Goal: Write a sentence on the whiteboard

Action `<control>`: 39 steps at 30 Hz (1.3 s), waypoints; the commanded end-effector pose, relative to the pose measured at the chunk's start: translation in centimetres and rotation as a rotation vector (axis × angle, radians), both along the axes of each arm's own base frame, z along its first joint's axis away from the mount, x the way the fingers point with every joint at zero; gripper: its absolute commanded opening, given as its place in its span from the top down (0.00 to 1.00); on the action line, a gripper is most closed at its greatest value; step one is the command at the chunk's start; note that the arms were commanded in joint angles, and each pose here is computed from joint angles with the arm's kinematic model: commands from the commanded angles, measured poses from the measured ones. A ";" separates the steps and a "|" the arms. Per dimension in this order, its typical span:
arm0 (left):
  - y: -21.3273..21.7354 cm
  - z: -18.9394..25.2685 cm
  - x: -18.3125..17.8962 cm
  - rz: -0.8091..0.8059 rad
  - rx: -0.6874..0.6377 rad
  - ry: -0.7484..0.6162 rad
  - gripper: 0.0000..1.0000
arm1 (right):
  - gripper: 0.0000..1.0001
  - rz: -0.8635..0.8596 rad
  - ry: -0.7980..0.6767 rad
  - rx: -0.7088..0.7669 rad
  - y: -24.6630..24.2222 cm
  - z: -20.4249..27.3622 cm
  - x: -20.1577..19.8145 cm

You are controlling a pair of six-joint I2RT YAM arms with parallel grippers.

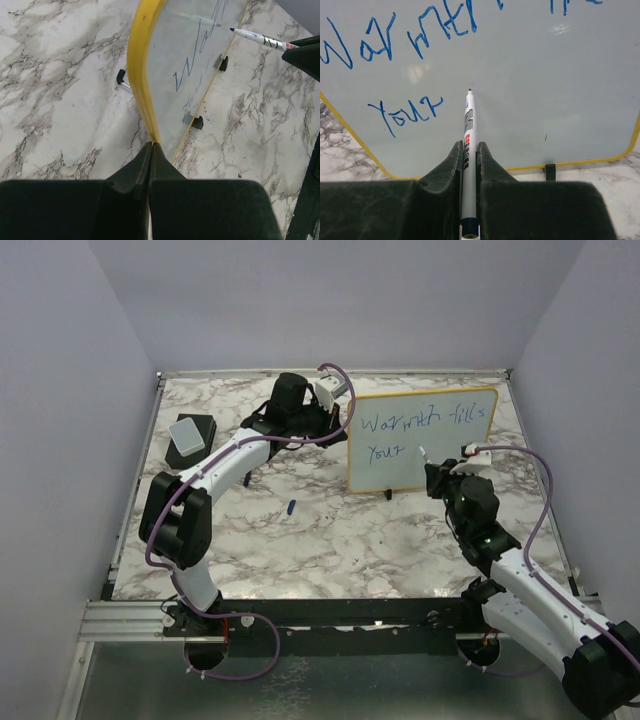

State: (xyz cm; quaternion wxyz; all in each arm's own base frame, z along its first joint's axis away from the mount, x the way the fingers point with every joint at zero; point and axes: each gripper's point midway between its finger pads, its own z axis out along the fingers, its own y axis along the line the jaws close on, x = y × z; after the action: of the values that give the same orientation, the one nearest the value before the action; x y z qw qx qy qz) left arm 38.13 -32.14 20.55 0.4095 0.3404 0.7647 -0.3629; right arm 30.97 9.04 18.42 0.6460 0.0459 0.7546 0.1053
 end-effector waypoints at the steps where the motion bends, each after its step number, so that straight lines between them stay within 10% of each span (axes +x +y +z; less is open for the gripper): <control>1: -0.2 2.2 -0.2 -0.015 -0.026 -0.049 1.00 | 0.99 -0.065 0.014 0.002 -1.2 -0.4 -0.1; 39: -0.2 2.3 -0.2 -0.017 -0.025 -0.051 1.00 | 0.99 0.036 0.064 -0.037 0.7 -2.0 0.6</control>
State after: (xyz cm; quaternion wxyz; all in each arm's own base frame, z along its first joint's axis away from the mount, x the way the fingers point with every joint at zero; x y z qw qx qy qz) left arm 38.13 -32.14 20.55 0.4095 0.3404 0.7647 -0.3629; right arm 31.43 9.64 16.30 0.6220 0.0295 0.7762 0.0993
